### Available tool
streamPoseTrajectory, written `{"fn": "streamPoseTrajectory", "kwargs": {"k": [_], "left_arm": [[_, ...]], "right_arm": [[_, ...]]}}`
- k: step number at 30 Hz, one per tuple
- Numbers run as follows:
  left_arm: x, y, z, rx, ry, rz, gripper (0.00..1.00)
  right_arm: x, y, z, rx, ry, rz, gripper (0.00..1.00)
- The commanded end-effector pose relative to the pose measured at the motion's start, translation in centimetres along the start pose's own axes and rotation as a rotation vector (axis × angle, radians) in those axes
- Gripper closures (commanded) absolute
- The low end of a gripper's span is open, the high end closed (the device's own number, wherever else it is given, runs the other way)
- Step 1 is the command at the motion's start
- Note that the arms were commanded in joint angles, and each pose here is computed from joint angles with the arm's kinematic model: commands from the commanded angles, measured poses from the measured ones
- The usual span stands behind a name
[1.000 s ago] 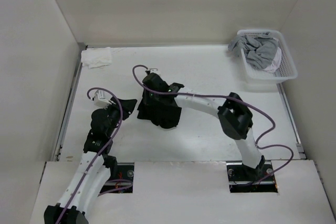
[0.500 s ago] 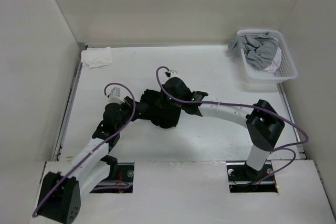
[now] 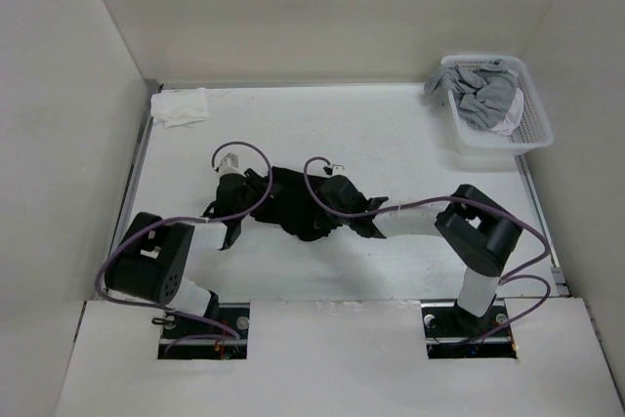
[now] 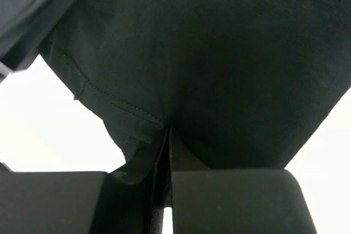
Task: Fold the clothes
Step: Fold the tank top
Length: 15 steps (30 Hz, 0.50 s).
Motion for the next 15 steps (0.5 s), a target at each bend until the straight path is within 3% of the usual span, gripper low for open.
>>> {"fn": "streamPoseTrajectory", "kwargs": {"k": [1,4,8,12,15], "left_arm": [[-2.5,-1.1,-0.6,0.061,0.031,-0.102,0.69],[-3.0,-0.6,0.2,0.044,0.051,-0.125,0.69],[-4.1,1.0,-0.1,0.061,0.049,-0.182,0.68],[-4.7,3.9,-1.1,0.107,0.050,-0.248,0.67],[-4.4,5.8,-1.3,0.090,0.016,-0.260,0.64]], "right_arm": [[0.1,0.4,0.8,-0.072,-0.021,-0.044,0.93],[0.2,1.2,0.6,-0.075,-0.020,-0.051,0.91],[-0.6,3.0,1.2,-0.107,-0.012,-0.087,0.82],[-2.7,6.4,2.8,-0.178,0.014,-0.167,0.61],[-4.5,9.1,3.6,-0.226,0.039,-0.246,0.53]]}}
Point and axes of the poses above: each gripper's point midway between its finger pads, its own y axis back along the fingers, its own z axis along the line the jaws close on, x = y × z, the point moved 9 cm from there along y, back along the fingers, and after that the axes turned 2 degrees about y, right-handed, at the moved point
